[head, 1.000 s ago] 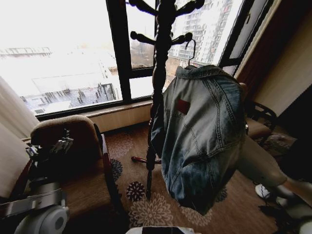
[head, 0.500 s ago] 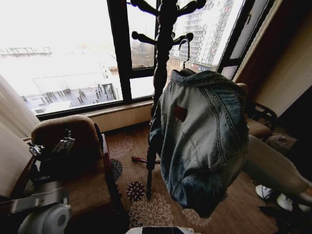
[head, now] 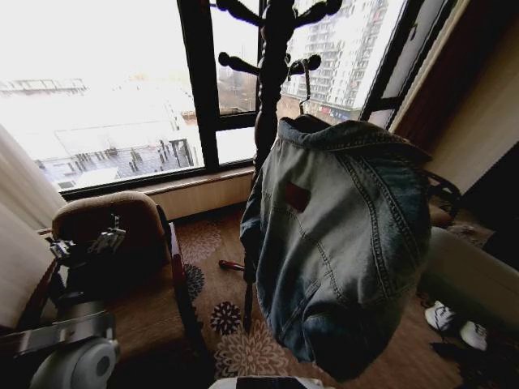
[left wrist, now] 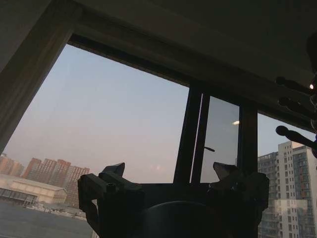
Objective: Pick up the clothes from the bed and hang them on the clothes hanger.
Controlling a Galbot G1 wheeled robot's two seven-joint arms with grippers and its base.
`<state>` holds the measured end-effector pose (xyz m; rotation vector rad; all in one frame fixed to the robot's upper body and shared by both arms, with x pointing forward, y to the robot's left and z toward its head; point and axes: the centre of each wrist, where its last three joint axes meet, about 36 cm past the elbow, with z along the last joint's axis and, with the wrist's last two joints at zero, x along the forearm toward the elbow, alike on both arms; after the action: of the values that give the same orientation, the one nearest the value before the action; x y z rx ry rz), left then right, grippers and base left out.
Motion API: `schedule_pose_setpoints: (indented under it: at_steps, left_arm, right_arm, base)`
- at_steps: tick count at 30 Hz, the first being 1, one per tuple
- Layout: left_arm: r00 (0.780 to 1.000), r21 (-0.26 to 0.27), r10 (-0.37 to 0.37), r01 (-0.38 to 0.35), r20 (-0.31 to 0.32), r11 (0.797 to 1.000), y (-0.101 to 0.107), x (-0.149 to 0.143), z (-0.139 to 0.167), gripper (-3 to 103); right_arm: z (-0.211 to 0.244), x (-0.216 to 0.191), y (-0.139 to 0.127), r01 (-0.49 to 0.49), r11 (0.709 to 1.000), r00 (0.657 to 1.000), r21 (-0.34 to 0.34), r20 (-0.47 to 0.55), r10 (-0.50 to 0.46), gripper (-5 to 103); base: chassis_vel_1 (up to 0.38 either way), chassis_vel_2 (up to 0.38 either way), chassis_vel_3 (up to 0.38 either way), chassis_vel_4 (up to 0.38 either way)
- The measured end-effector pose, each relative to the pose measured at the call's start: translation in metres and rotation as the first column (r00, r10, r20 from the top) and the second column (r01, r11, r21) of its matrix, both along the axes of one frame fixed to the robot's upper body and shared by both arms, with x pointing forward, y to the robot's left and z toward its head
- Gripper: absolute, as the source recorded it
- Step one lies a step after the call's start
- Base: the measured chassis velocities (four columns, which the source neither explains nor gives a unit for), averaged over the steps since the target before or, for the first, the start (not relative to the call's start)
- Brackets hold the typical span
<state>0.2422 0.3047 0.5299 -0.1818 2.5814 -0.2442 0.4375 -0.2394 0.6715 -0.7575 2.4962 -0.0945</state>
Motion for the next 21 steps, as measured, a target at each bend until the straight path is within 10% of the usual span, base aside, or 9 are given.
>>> schedule_pose_setpoints:
  at_steps: [21]
  left_arm:
    - [1.000, -0.002, -0.008, 0.008, 0.010, 1.000, 0.003, 0.001, 0.002, 100]
  right_arm:
    - [0.014, -0.001, -0.026, 0.315, 0.928, 0.938, -0.197, -0.087, -0.337, 21]
  base:
    - [0.000, 0.000, 0.000, 0.000]
